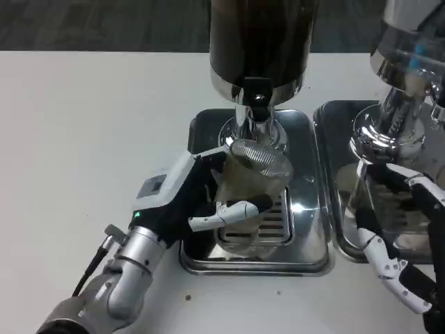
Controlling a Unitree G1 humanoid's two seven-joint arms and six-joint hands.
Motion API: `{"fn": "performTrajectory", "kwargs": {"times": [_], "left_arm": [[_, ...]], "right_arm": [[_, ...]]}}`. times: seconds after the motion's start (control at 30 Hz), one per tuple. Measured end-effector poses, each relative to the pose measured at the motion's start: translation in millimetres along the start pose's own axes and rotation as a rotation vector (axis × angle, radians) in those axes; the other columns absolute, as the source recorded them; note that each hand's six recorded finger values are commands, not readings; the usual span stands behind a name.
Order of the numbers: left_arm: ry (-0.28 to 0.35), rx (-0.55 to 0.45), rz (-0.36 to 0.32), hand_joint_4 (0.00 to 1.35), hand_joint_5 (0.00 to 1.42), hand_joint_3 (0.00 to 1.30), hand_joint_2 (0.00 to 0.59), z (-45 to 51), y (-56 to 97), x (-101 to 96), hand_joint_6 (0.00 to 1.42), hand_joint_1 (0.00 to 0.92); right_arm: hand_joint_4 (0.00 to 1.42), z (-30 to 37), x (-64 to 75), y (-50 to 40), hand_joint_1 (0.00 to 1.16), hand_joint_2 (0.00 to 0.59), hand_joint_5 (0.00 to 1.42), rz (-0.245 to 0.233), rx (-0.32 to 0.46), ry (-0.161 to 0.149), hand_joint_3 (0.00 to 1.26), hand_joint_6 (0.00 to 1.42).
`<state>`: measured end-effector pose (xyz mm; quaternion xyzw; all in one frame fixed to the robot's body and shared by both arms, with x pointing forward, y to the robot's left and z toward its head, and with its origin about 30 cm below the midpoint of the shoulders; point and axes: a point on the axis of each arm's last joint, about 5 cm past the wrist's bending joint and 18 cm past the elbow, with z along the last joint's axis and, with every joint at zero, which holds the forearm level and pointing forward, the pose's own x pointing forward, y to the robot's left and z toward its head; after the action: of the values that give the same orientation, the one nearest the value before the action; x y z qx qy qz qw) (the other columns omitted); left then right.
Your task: Grasp the cup under the faucet to collect the drink, then remove the cup.
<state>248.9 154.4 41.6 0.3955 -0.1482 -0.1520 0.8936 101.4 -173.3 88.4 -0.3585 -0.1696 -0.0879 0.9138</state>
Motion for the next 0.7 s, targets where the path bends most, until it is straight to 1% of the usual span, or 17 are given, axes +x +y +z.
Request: {"fn": "performTrajectory", "kwargs": {"times": [0.13,0.4,0.47,0.53,0.7], "left_arm": [[-0.003,0.004,-0.001,0.60,0.83,0.46,0.151,0.4,0.9,1.8,0.95,0.198],[-0.005,0.008,-0.002,0.54,0.74,0.43,0.154,0.6,2.1,3.7,0.79,0.183],[-0.006,0.010,-0.004,0.52,0.67,0.42,0.152,0.8,2.4,4.3,0.69,0.175],[-0.008,0.011,-0.008,0.46,0.60,0.39,0.150,1.0,2.6,4.8,0.61,0.157],[-0.020,0.017,-0.046,0.36,0.47,0.32,0.144,2.5,3.5,7.6,0.48,0.115]], "right_arm": [[0.38,1.8,1.3,2.5,0.43,0.388,0.37,-0.001,0.007,-0.009,0.39,0.49],[0.38,4.3,2.3,6.5,0.43,0.388,0.37,-0.016,0.014,-0.014,0.39,0.49],[0.38,4.8,2.3,7.1,0.43,0.388,0.37,-0.014,0.016,-0.014,0.40,0.49],[0.38,5.1,2.2,7.7,0.43,0.388,0.37,-0.013,0.017,-0.014,0.40,0.49],[0.38,5.6,2.1,8.7,0.43,0.388,0.37,-0.013,0.018,-0.010,0.40,0.49]]}}
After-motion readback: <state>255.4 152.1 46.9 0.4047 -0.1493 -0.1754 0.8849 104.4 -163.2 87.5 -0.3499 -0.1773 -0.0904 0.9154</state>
